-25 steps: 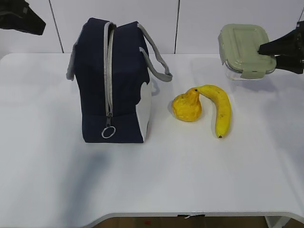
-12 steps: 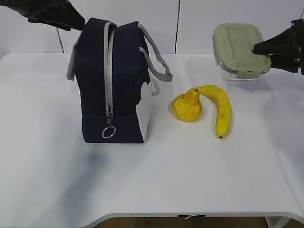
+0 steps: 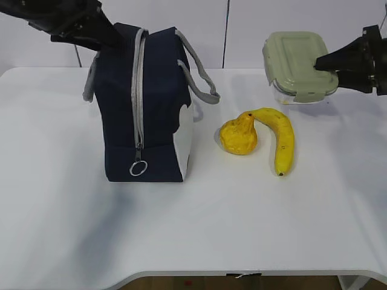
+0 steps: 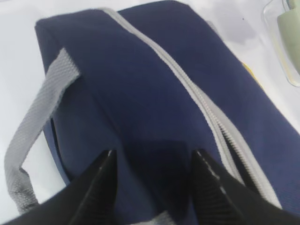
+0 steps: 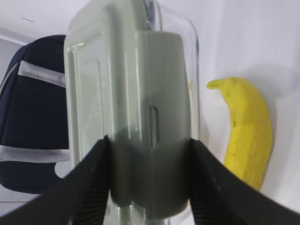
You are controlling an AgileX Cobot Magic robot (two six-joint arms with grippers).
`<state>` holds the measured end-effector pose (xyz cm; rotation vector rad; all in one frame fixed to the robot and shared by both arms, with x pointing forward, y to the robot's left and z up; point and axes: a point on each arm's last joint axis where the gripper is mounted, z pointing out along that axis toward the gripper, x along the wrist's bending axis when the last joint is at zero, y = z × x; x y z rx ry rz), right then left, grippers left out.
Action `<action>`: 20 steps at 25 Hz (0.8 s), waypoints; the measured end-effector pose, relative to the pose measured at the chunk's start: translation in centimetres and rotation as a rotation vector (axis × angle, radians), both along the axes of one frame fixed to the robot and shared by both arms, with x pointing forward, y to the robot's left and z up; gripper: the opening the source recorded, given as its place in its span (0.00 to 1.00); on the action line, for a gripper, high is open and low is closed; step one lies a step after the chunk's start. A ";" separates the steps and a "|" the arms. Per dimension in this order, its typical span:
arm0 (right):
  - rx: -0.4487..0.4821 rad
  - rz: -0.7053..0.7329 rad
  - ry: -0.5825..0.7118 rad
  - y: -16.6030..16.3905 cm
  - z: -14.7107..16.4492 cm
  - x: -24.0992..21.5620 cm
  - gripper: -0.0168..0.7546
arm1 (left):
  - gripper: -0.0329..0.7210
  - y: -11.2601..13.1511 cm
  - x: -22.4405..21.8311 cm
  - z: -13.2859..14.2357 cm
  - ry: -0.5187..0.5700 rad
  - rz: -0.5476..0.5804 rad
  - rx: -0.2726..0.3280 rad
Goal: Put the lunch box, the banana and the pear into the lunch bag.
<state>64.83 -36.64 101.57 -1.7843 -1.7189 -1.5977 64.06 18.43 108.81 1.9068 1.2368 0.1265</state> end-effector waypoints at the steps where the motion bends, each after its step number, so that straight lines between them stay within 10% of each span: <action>1: -0.001 0.004 0.000 0.2 0.0 0.0 0.49 | 0.55 0.0 0.1 -0.3 0.007 0.000 0.001; 20: -0.011 0.018 0.005 0.5 -0.1 0.0 0.49 | 0.68 -0.3 1.1 -1.5 0.058 0.073 -0.067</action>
